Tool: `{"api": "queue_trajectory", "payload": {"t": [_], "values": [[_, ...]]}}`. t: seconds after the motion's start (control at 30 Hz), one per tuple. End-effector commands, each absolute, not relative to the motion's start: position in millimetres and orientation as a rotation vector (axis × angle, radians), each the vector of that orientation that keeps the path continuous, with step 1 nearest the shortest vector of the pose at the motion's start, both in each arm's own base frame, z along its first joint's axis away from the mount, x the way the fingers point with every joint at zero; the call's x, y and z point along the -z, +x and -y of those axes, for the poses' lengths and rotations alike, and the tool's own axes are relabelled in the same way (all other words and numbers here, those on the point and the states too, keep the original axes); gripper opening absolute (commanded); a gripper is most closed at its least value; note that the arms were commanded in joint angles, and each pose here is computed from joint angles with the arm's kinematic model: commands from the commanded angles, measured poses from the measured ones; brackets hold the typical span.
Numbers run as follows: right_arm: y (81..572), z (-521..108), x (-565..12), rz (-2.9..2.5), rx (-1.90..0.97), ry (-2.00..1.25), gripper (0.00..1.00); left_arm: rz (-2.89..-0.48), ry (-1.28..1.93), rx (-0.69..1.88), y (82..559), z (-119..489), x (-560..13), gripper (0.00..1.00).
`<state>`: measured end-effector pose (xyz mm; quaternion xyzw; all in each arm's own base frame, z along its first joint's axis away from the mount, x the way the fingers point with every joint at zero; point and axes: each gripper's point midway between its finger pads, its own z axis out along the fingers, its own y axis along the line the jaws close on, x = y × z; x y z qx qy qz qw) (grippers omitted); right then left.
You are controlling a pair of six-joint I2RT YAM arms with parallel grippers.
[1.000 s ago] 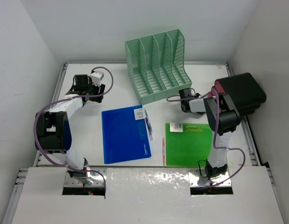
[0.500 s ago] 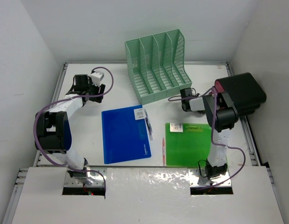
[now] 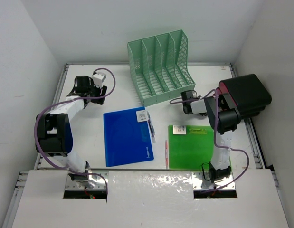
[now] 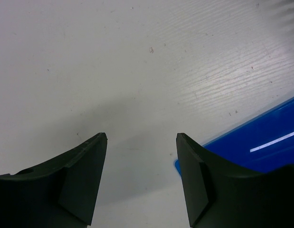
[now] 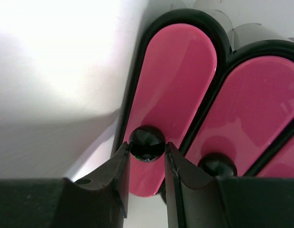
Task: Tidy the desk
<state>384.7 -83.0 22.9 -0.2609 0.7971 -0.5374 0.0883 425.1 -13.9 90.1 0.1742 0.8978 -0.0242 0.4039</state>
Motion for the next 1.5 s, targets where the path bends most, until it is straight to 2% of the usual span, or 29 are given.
{"api": "queue_trajectory", "payload": {"t": [0.0,0.1,0.4,0.43,0.47,0.5,0.57,0.6,0.73,0.87,0.9,0.97,1.0,1.07,1.13,1.27,1.47], "values": [[396.2,53.4,-45.6,-2.303,1.532,-0.658,0.00,-2.223,0.458,0.070,434.8,19.7,-101.0,0.58],[394.2,25.4,-53.0,-2.257,1.485,-0.683,0.00,-2.219,0.458,0.064,435.7,19.1,-102.4,0.58],[388.6,-7.4,-51.6,-2.221,1.445,-0.742,0.00,-2.226,0.457,0.067,435.4,19.1,-100.7,0.58],[389.1,-8.7,-50.2,-2.224,1.439,-0.746,0.02,-2.223,0.455,0.065,435.9,18.5,-101.9,0.58],[388.8,-8.0,-46.7,-2.232,1.446,-0.762,0.07,-2.222,0.458,0.065,435.6,19.1,-102.3,0.58],[390.6,-9.9,-46.6,-2.235,1.439,-0.761,0.18,-2.220,0.457,0.063,435.9,18.4,-103.2,0.58],[390.6,-14.6,-46.3,-2.240,1.422,-0.774,0.32,-2.221,0.458,0.065,435.9,19.0,-102.5,0.58],[391.8,-20.1,-51.4,-2.229,1.396,-0.758,0.45,-2.222,0.458,0.065,435.9,19.1,-101.9,0.58],[396.6,-49.0,-73.5,-2.199,1.198,-0.695,0.59,-2.227,0.455,0.070,436.2,19.0,-100.0,0.58],[389.0,-100.8,-108.6,-2.113,0.884,-0.598,0.59,-2.226,0.457,0.073,435.8,20.0,-100.4,0.58],[385.0,-119.7,-121.5,-2.089,0.730,-0.588,0.58,-2.227,0.455,0.075,435.5,19.6,-100.8,0.58],[367.8,-158.7,-108.2,-2.099,0.443,-0.607,0.52,-2.223,0.456,0.073,435.9,19.6,-101.7,0.58],[356.2,-188.4,-105.3,-2.111,0.211,-0.642,0.48,-2.225,0.455,0.078,435.7,20.6,-101.1,0.58],[334.1,-201.5,-88.4,-2.206,0.038,-0.533,0.36,-2.230,0.455,0.077,434.8,20.4,-100.0,0.58],[303.2,-204.9,-71.3,-2.297,-0.015,-0.471,0.34,-2.230,0.453,0.076,434.2,19.7,-100.7,0.58],[249.8,-204.8,-58.1,-2.366,0.013,-0.396,0.38,-2.230,0.453,0.081,434.3,20.3,-100.0,0.58],[181.9,-235.1,-21.2,-2.477,-0.247,-0.354,0.39,-2.236,0.451,0.098,430.9,22.9,-97.9,0.58]]}}
